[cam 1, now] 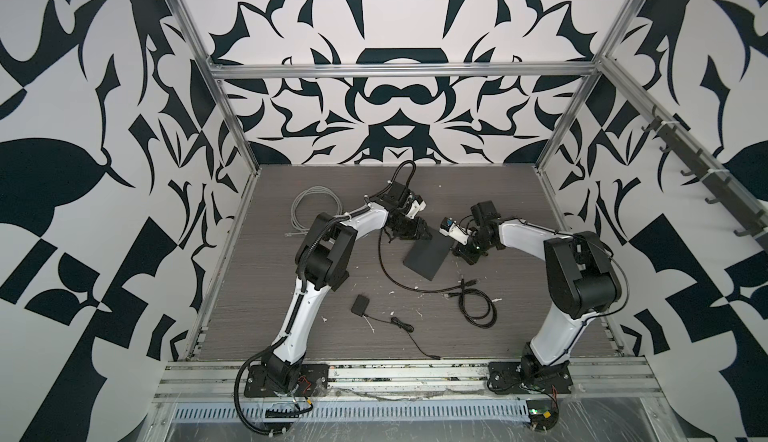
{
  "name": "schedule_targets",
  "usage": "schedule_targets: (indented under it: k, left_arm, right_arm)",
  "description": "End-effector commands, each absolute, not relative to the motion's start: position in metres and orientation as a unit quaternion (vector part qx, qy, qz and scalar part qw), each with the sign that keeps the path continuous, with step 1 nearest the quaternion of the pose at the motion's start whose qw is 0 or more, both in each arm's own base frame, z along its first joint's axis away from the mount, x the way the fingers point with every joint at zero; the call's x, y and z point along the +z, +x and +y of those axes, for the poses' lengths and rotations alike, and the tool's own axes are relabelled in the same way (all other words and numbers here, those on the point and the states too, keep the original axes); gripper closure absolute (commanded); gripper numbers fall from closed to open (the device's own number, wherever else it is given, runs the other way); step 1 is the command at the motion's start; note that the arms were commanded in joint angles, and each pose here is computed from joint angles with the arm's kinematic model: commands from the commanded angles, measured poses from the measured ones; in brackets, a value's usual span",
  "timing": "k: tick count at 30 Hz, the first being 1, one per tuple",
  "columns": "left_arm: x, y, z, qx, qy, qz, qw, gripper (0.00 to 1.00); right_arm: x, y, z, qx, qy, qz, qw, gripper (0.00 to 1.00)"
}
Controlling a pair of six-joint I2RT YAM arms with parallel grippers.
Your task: Insert the plug into the switch port
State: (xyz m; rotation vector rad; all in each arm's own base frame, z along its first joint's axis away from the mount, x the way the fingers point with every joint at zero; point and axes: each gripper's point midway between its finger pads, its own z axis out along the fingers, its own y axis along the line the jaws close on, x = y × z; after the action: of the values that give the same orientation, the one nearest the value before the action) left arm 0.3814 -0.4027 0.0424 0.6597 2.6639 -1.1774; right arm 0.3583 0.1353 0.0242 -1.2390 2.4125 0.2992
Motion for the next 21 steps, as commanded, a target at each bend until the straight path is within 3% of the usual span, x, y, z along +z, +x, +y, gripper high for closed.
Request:
schedule_targets:
  k: [1,14,21]
  left_arm:
    - [0.039,0.329,-0.435,-0.451,0.256,0.855,-0.002,0.51]
    - [0.042,0.301,-0.450,-0.476,0.290,0.830,-0.036,0.52]
    - [0.040,0.289,-0.457,-0.482,0.303,0.821,-0.048,0.53]
  right_arm:
    - [0.078,0.396,0.180,0.159,-0.458,0.807,0.337,1.00]
    - [0.087,0.396,0.204,0.203,-0.479,0.770,0.370,1.00]
    - [0.088,0.406,0.216,0.183,-0.482,0.770,0.376,1.00]
